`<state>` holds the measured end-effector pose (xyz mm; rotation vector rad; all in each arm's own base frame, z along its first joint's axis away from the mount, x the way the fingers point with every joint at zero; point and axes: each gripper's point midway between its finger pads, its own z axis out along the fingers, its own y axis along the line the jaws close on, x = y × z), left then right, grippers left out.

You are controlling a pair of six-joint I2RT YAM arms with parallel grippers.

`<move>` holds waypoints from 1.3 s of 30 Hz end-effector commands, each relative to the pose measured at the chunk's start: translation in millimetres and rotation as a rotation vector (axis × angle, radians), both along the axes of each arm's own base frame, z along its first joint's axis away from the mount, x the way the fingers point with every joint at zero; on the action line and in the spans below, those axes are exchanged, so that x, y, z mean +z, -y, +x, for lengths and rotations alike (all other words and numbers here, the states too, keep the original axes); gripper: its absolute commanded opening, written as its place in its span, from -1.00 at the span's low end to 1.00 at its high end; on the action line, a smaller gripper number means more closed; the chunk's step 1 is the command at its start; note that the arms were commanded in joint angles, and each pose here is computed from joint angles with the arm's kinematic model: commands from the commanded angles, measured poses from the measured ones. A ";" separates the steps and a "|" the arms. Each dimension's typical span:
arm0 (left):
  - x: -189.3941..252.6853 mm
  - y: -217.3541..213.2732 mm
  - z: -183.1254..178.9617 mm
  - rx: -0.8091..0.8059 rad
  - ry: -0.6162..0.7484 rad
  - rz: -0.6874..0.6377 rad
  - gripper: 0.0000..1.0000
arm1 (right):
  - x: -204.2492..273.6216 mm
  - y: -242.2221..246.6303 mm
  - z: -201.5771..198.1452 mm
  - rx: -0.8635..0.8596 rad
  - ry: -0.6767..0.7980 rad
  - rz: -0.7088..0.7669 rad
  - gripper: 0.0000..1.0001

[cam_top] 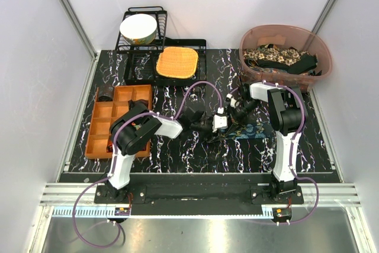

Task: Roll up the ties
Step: Roll the tie at the center of the board.

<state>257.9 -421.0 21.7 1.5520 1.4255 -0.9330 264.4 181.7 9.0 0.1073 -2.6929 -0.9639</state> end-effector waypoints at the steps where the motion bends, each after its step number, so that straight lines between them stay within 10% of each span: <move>1: -26.3 -15.3 -6.9 0.002 -0.012 0.114 -0.11 | -43.2 23.9 7.7 0.090 0.098 -0.158 -1.00; 6: -35.0 -30.8 -7.3 0.028 -0.063 0.183 -0.51 | -26.5 15.2 4.9 0.098 0.090 -0.091 -1.00; 12: -52.8 -55.1 -14.6 0.036 -0.166 0.259 -0.81 | 35.2 6.0 25.4 0.064 0.213 0.093 -0.44; 39: 0.4 -60.8 0.6 0.158 -0.294 0.169 -0.59 | -19.0 39.6 20.6 0.036 0.164 -0.126 -0.59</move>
